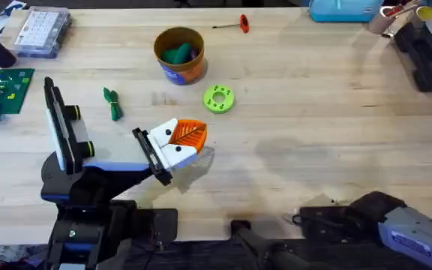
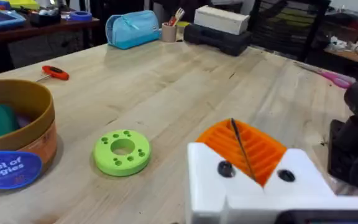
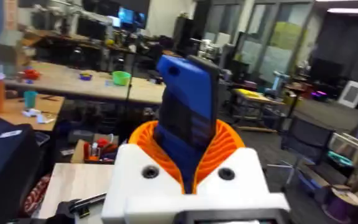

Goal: Pick up the gripper from the table and insert it into the empty holder that is missing its gripper. Then pick up a screw, insert it into the mounting hole, and use the screwdriver to tighten it. Finally, clean up the table by picking up the vegetable and placing it into the bucket.

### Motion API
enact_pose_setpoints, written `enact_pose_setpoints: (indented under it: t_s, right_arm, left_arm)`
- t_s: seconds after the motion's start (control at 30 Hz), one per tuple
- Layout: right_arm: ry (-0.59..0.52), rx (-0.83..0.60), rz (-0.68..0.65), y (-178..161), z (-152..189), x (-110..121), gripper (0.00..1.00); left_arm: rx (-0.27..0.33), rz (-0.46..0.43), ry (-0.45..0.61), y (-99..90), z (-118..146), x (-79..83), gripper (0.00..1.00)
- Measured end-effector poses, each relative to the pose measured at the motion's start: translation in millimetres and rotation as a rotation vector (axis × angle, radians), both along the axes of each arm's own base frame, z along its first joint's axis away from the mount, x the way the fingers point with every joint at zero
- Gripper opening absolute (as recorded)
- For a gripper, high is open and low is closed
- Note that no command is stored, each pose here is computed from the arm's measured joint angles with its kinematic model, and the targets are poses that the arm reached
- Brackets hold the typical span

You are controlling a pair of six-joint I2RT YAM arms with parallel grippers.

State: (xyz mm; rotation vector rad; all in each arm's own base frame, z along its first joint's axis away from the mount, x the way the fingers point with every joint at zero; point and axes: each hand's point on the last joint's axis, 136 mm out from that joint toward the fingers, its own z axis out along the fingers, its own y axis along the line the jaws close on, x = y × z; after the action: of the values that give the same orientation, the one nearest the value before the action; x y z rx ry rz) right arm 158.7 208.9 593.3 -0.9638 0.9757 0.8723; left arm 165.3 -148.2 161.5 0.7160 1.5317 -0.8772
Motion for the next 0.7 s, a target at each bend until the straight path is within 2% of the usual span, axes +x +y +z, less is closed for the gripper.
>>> enact_pose_setpoints:
  t_s: [0.2,0.3,0.47,0.7]
  right_arm:
    - [0.011,-0.007,0.078,29.9,-8.3,24.2,0.048]
    - [0.071,-0.042,0.134,56.2,-28.8,44.0,0.05]
    - [0.118,-0.102,0.215,73.9,-52.7,47.3,0.048]
    - [0.17,-0.15,0.264,86.9,-85.7,45.2,0.05]
  left_arm:
    - [0.0,0.0,0.0,0.0,0.0,0.0,0.011]
    - [0.0,0.0,0.0,0.0,0.0,0.0,0.011]
    - [0.0,0.0,0.0,0.0,0.0,0.0,0.011]
    - [0.0,0.0,0.0,0.0,0.1,-0.1,0.011]
